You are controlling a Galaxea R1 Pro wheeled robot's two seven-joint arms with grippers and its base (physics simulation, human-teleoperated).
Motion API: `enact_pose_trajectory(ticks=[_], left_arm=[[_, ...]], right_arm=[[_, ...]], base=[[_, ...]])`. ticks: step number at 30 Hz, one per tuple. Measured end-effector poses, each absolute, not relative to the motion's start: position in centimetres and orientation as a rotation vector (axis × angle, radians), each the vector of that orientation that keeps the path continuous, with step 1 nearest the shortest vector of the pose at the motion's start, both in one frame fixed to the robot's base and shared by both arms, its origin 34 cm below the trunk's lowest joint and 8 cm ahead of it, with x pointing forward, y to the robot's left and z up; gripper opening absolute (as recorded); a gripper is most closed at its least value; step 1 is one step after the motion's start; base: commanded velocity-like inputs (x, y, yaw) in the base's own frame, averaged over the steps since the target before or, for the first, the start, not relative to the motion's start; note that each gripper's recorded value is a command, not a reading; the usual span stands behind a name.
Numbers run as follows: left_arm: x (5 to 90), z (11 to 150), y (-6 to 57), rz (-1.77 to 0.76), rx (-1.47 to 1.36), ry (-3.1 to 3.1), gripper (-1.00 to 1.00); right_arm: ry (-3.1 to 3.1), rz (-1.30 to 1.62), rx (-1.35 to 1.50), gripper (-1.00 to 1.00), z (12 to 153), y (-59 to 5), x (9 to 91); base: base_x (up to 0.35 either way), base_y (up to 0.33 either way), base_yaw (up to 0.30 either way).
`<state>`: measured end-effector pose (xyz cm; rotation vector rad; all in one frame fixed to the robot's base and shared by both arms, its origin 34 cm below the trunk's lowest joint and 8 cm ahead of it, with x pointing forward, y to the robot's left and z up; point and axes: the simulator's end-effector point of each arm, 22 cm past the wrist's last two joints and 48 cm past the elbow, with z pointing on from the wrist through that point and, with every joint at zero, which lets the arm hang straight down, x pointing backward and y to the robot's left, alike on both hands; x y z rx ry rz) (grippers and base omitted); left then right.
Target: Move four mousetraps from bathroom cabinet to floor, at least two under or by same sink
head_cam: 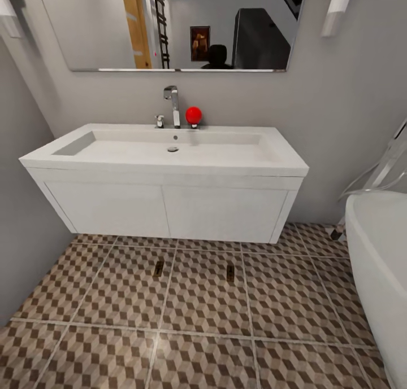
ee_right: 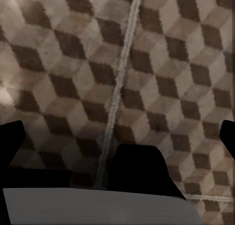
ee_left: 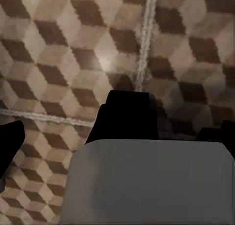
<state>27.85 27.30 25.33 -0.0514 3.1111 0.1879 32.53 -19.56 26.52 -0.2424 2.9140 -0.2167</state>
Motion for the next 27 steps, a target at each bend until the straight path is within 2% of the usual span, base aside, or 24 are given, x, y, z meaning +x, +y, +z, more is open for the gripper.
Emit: enact_pose_trajectory(ticks=[27], left_arm=[[28.6, 30.9, 27.6, 0.188, -0.204, 3.11, 1.0]], right_arm=[[2.925, -0.208, -0.251, 1.0, 32.0, -19.2, 33.0]], base=[[0.0, 0.0, 0.0]])
